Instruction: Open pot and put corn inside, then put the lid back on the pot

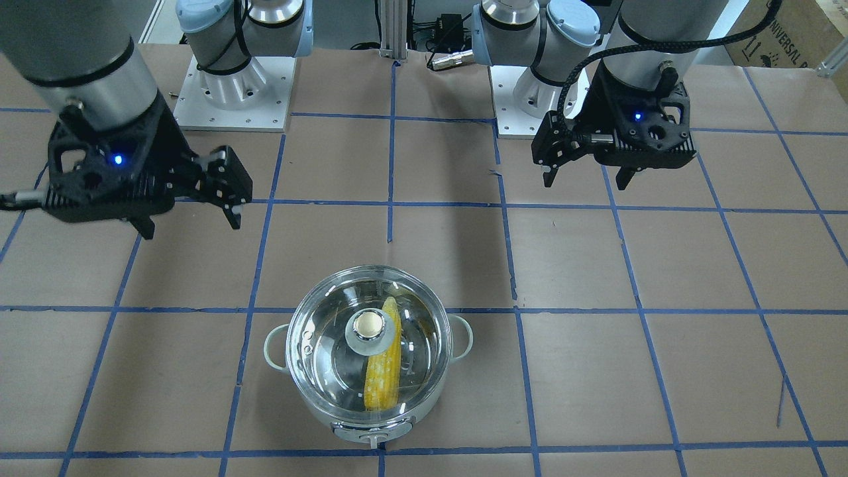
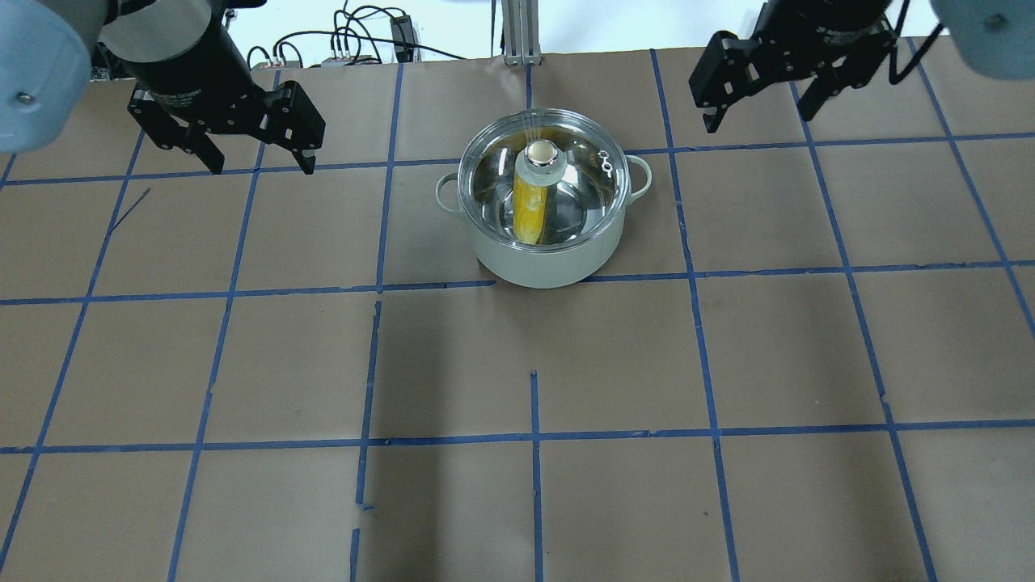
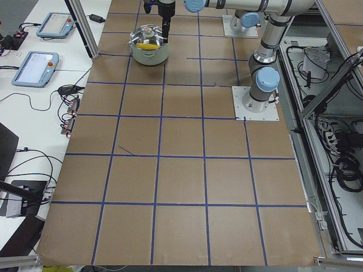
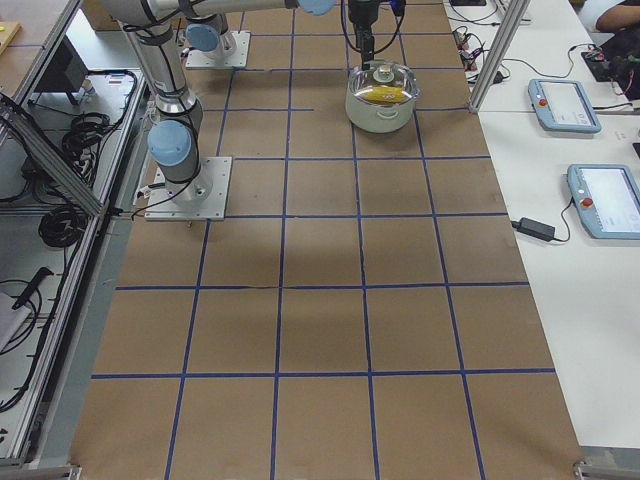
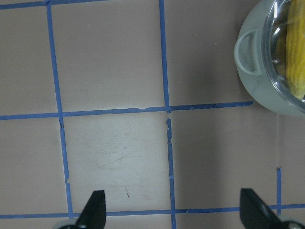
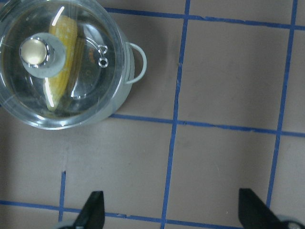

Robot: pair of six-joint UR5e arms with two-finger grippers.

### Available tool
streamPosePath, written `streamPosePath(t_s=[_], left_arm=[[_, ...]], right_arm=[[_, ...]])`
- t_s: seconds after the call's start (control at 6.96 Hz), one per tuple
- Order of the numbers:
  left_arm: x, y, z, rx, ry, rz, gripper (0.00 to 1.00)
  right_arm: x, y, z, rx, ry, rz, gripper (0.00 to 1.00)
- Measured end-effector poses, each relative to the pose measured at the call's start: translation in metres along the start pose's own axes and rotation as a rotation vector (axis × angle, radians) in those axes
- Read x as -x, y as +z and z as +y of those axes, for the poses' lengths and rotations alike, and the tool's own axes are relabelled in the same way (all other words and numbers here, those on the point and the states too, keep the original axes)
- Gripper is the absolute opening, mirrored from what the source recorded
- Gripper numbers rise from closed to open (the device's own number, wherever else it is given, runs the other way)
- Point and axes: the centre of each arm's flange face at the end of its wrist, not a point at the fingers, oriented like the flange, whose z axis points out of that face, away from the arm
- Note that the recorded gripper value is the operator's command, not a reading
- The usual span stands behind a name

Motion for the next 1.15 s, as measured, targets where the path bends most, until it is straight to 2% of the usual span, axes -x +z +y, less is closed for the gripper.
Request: streamPosePath(t_s=[0.14, 0.43, 0.86, 1.15], left_arm=[[0.005, -0.003, -0.002, -0.003, -0.006, 0.000, 1.00], [0.009, -0.005, -0.002, -0.005, 0.005, -0.001, 1.00], [0.008, -0.001, 0.002, 0.001, 0.025, -0.004, 1.00], [0.008, -0.003, 0.003, -0.004, 0.026, -0.004, 1.00]], right_arm=[[-0.002, 0.003, 0.025, 0.036, -0.008, -0.002, 1.00], [-0.003, 0.009, 0.041, 0.075, -0.012, 0.009, 1.00], [-0.007, 0.008, 0.044, 0.074, -0.007, 0.049, 1.00], [-0.007, 0.006, 0.045, 0.069, -0.005, 0.056, 1.00]])
